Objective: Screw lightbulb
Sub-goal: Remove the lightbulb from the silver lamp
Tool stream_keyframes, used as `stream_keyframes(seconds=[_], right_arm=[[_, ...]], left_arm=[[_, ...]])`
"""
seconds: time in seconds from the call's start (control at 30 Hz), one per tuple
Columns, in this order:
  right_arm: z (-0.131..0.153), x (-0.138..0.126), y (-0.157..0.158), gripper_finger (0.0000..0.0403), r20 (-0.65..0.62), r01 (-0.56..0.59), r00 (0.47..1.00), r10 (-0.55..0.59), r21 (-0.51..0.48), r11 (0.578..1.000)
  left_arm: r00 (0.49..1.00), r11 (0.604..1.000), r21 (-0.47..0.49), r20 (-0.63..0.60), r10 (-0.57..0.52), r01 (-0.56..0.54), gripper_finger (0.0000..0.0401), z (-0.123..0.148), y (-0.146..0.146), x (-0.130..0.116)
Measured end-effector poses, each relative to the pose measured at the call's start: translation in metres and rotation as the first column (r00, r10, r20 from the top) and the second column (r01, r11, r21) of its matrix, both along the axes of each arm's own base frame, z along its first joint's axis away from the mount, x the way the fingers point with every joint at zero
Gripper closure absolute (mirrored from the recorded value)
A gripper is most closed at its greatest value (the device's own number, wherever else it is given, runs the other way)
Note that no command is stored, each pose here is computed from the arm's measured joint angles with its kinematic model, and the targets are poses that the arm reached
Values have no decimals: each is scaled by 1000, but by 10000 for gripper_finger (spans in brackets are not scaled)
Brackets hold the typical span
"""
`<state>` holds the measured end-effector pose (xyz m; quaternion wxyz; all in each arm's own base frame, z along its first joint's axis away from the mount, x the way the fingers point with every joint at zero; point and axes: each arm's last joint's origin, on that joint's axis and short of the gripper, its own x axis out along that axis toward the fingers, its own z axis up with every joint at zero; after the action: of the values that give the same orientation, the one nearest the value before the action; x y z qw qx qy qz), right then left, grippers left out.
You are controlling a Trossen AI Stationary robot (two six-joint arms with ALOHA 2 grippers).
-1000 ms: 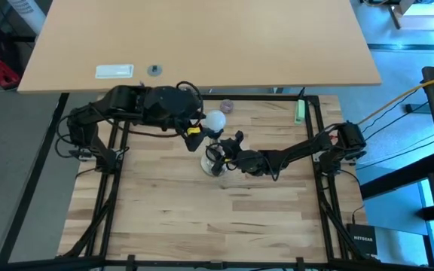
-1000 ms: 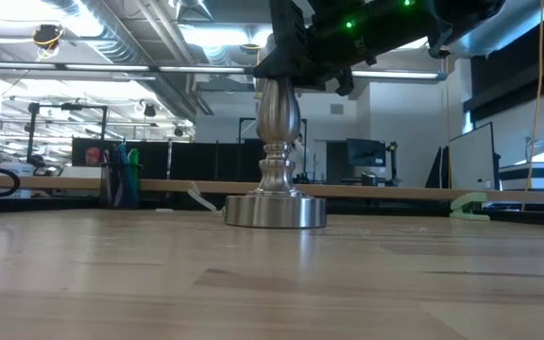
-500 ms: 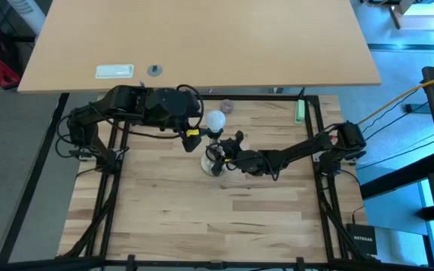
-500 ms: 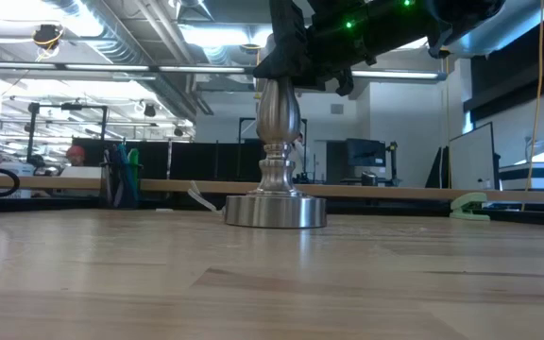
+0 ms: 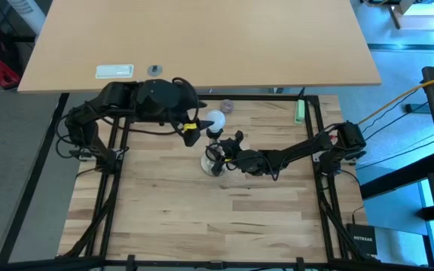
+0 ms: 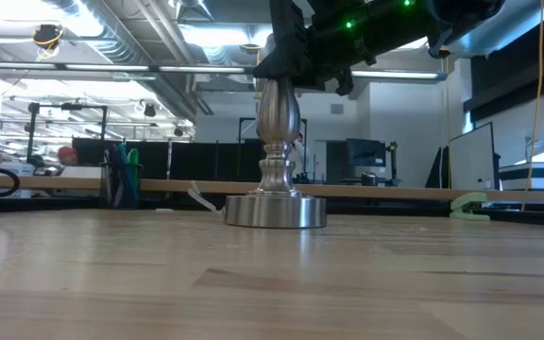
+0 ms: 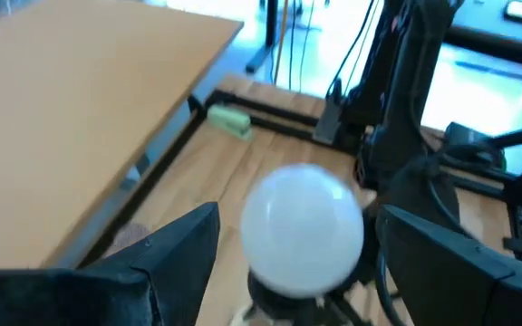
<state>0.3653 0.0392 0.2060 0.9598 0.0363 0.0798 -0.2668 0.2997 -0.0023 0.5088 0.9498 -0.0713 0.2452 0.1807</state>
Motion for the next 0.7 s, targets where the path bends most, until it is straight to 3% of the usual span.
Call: stream_keyframes(seconds=[0.3, 0.57, 0.7], right_arm=[[0, 0, 0, 265, -5, -10, 1000, 10, -10, 1000], [0, 0, 0, 265, -8, -17, 1000, 17, -12, 1000], [0, 0, 0, 265, -8, -18, 1000, 18, -13, 1000]], left_arm=[[995, 996, 79, 92, -43, 36, 114, 10, 1, 8], [996, 993, -92, -25, -80, 78, 65, -7, 18, 9], [998, 995, -87, -20, -57, 55, 48, -6, 23, 7]])
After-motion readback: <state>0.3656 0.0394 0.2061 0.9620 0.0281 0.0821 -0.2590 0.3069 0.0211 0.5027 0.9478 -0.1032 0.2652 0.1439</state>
